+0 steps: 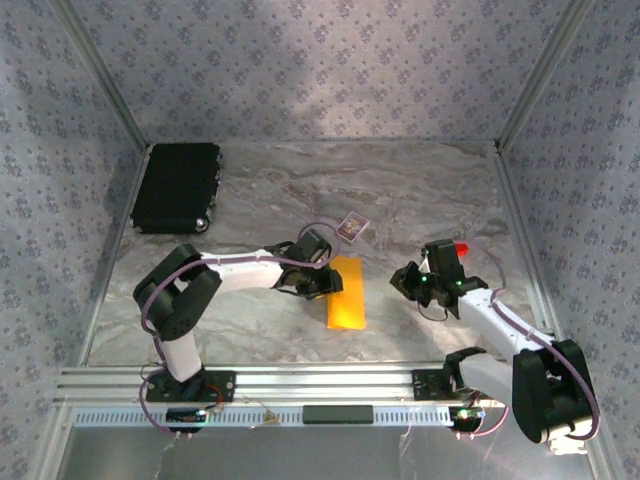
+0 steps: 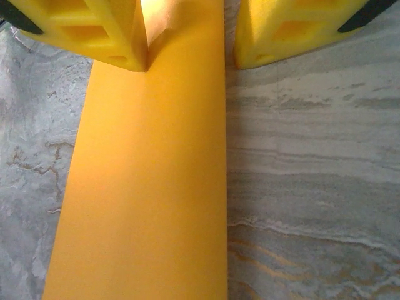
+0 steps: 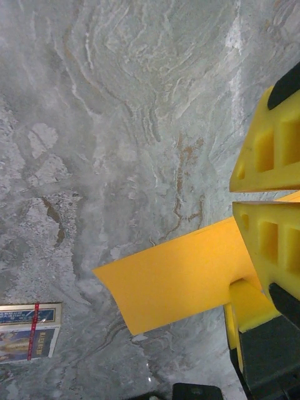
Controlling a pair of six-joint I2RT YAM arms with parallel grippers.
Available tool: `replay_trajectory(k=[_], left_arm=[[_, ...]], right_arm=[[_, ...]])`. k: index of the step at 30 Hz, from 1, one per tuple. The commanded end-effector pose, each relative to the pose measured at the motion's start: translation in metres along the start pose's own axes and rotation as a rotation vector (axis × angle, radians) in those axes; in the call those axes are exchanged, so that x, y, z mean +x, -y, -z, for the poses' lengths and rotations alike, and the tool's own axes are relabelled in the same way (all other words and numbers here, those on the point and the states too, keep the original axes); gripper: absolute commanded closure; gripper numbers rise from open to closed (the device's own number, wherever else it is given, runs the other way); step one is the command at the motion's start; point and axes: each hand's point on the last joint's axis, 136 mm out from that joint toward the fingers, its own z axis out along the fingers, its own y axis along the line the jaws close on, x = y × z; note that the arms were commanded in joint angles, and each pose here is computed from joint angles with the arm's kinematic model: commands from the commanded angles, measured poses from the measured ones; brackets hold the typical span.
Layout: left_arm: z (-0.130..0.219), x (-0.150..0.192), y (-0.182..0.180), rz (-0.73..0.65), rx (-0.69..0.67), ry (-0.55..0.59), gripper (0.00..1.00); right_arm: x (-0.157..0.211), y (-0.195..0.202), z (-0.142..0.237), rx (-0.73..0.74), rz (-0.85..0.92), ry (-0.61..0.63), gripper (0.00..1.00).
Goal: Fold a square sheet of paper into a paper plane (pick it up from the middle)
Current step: First fold the square sheet of paper in half at the center of the table.
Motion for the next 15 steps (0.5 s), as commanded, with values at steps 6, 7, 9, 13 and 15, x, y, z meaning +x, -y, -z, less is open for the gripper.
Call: replay_trajectory(k=[6, 7, 9, 13, 15], left_arm=[[-0.0132, 0.0066, -0.0217, 0.005, -0.115, -0.025, 0.56], [-0.0136, 0.0065, -0.0221, 0.004, -0.122, -0.022, 0.56], [-0.0149, 0.0061, -0.0226, 0.003, -0.127, -0.022, 0.56], [-0.0175, 0.0079, -0.0253, 0.002, -0.146, -0.028, 0.56], [-0.0187, 0.0077, -0.027, 0.003, -0.155, -0.027, 0.56]], right_arm=[[0.0071, 0.0075, -0.0014, 0.014, -0.002, -0.026, 0.87], [0.0074, 0.0082, -0.0016, 0.015, -0.003, -0.027, 0.87], [0.0081, 0.0089, -0.0018, 0.015, -0.003, -0.028, 0.87], [0.0096, 0.0102, -0.002, 0.015, -0.006, -0.031, 0.87], [0.0101, 0.0098, -0.0022, 0.011, -0.006, -0.031, 0.87]])
